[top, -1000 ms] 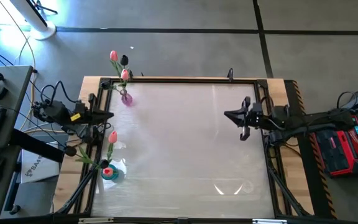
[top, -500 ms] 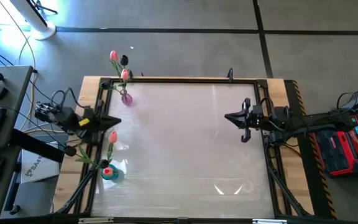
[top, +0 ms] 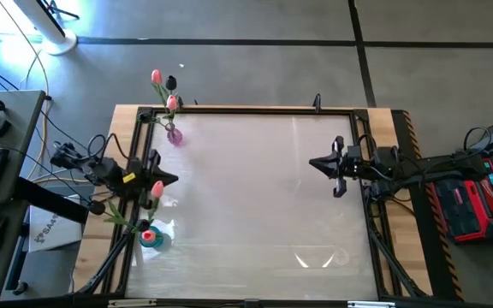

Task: Sort flowers into vase by color
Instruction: Return to Home Position

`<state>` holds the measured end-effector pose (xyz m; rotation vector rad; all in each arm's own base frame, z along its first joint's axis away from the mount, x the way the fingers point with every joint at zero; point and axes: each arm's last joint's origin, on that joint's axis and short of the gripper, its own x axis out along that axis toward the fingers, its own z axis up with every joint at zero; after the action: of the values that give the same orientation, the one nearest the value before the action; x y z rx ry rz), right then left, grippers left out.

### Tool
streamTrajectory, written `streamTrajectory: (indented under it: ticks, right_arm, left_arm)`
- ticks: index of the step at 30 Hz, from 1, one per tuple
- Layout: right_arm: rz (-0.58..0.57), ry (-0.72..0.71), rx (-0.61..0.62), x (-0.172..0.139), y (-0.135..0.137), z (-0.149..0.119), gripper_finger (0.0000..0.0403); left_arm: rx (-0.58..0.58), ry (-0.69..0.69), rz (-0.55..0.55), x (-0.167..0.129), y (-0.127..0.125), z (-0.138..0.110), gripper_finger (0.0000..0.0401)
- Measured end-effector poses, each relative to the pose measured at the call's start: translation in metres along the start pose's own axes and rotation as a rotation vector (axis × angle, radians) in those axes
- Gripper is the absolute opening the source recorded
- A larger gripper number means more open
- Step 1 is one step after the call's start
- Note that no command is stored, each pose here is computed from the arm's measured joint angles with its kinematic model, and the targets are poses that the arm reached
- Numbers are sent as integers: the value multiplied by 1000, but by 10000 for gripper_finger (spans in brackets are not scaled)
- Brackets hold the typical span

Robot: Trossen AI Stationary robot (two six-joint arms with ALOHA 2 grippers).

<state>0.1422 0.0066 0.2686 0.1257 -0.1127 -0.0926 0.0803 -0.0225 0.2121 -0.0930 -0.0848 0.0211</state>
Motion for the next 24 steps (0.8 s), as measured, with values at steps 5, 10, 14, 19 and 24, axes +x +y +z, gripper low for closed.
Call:
streamTrajectory:
  ticks: [5,10,14,19,24]
  right_arm:
    - [9,3,-24,0,0,0,0]
    - [-24,-3,-61,-8,-2,2,0]
    - [-32,-14,-64,-18,-4,6,0]
    - [-42,-16,-65,-25,-6,6,0]
    - [-67,-102,2,-24,-13,-24,0]
  left_arm:
    - [-32,-2,3,5,0,-17,0]
    - [-57,0,8,8,2,-28,0]
    - [-58,0,28,9,5,-32,0]
    - [-95,17,26,12,9,-39,0]
    - [-102,17,1,13,13,-39,0]
